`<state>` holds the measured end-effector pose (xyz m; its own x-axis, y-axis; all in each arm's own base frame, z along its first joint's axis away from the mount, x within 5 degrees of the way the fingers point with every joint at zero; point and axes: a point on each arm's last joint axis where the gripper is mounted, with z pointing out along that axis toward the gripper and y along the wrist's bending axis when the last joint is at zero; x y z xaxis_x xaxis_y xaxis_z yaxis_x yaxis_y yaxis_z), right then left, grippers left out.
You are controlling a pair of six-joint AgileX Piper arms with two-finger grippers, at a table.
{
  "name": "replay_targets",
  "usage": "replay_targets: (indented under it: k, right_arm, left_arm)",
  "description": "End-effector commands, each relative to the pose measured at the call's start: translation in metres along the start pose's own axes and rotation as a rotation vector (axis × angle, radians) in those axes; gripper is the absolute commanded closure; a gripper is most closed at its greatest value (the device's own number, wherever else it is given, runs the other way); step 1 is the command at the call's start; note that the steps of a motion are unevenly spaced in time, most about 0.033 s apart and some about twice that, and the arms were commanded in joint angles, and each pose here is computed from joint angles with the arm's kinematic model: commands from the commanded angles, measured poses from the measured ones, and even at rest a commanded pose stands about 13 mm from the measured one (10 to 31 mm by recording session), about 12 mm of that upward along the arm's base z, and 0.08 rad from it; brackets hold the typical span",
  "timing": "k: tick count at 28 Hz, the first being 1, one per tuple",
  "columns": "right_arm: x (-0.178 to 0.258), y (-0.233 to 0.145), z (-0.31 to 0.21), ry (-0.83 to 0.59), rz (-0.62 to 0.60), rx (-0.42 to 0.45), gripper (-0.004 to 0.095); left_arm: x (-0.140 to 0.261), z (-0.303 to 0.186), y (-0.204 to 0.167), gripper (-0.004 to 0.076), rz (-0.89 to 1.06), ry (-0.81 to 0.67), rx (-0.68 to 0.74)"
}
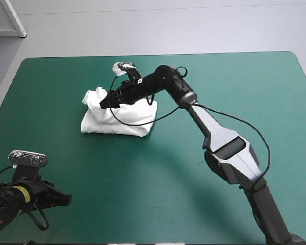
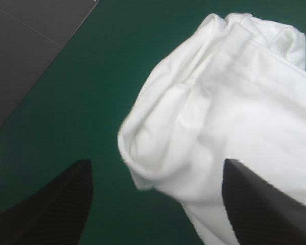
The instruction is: Fold the cloth
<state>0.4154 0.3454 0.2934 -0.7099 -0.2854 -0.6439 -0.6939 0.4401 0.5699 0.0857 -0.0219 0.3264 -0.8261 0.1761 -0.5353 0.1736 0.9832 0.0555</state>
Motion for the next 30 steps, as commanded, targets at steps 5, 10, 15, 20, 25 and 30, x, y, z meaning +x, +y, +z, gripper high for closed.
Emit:
replay_targets:
  k: [5,10,15,20,25,30]
  right_arm:
    - [-0.028,0.036,-0.109,-0.024,-0.019,0.205,0.0215]
    - [-0.016,0.043,-0.139,0.022,-0.023,0.388,0.0238]
    - [0.027,0.028,-0.133,0.176,0.066,0.420,0.0239]
    - [0.044,0.004,-0.106,0.136,0.131,0.392,0.0239]
    - [0.045,-0.022,-0.074,0.059,0.179,0.351,0.0239]
    - [0.051,-0.048,-0.048,0.031,0.219,0.356,0.0378]
  left_arm:
    - [0.000,-0.006,-0.002,0.0732,-0.040,0.017,0.028]
    - [0.000,-0.006,-0.002,0.0732,-0.041,0.019,0.034]
    - [-0.001,-0.006,-0.002,0.0732,-0.039,0.006,0.027]
    - [0.000,-0.006,-0.002,0.0732,-0.041,0.017,0.032]
    - [0.001,-0.006,-0.006,0.0732,-0.053,0.030,0.078]
    - [0.001,-0.006,-0.009,0.0732,-0.050,0.038,0.107]
